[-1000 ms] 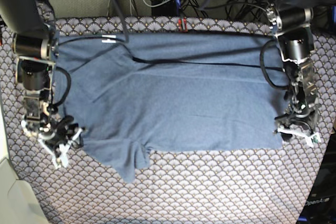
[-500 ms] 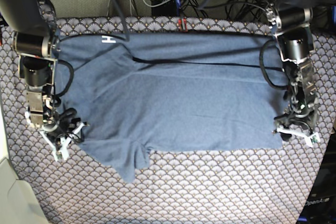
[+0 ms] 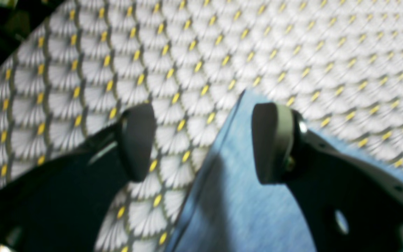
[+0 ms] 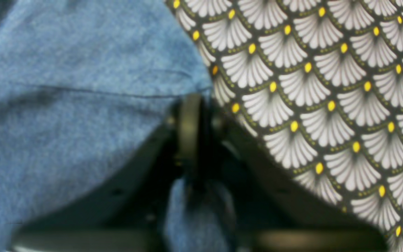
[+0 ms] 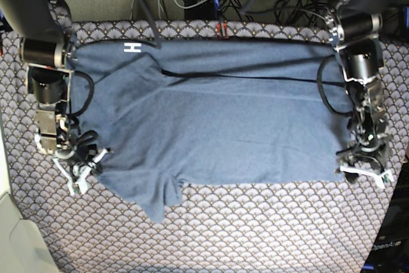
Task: Fold the T-shirt properly
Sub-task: 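Move both grippers to the shirt's hem edge, then close both grippers on the hem edge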
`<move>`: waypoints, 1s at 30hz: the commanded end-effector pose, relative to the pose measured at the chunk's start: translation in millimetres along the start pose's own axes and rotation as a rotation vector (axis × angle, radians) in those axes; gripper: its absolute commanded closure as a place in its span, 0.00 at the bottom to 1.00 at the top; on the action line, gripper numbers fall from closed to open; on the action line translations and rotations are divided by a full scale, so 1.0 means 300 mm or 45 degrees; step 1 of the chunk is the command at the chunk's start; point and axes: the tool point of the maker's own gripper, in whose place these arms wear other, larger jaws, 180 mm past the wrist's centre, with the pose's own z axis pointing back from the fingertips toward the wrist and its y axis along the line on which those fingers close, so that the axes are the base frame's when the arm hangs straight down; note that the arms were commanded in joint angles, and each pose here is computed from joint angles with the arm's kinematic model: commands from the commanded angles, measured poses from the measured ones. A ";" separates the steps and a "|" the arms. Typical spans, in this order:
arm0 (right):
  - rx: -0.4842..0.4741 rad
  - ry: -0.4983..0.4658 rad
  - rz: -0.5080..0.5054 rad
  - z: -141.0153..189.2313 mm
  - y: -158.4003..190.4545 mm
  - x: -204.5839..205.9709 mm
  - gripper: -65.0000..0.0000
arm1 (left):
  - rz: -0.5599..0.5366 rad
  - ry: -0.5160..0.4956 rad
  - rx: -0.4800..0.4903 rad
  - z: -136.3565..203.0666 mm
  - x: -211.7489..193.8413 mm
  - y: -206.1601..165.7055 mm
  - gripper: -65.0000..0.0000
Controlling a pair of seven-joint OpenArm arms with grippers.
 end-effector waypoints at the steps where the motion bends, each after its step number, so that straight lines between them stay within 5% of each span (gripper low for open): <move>1: -0.045 -0.076 0.003 0.008 -0.038 0.092 1.00 | 0.003 -0.113 -0.001 -0.006 0.105 0.003 0.34; 16: -0.098 -0.084 -0.007 0.012 -0.066 0.099 1.00 | 0.048 -0.190 0.068 -0.066 0.050 0.051 0.34; 23: -0.094 -0.083 -0.008 0.009 -0.060 0.097 1.00 | -0.137 -0.208 -0.024 -0.084 0.038 -0.036 0.34; 30: -0.093 -0.080 -0.006 0.009 -0.059 0.095 1.00 | -0.136 -0.173 -0.007 -0.099 -0.003 -0.036 0.34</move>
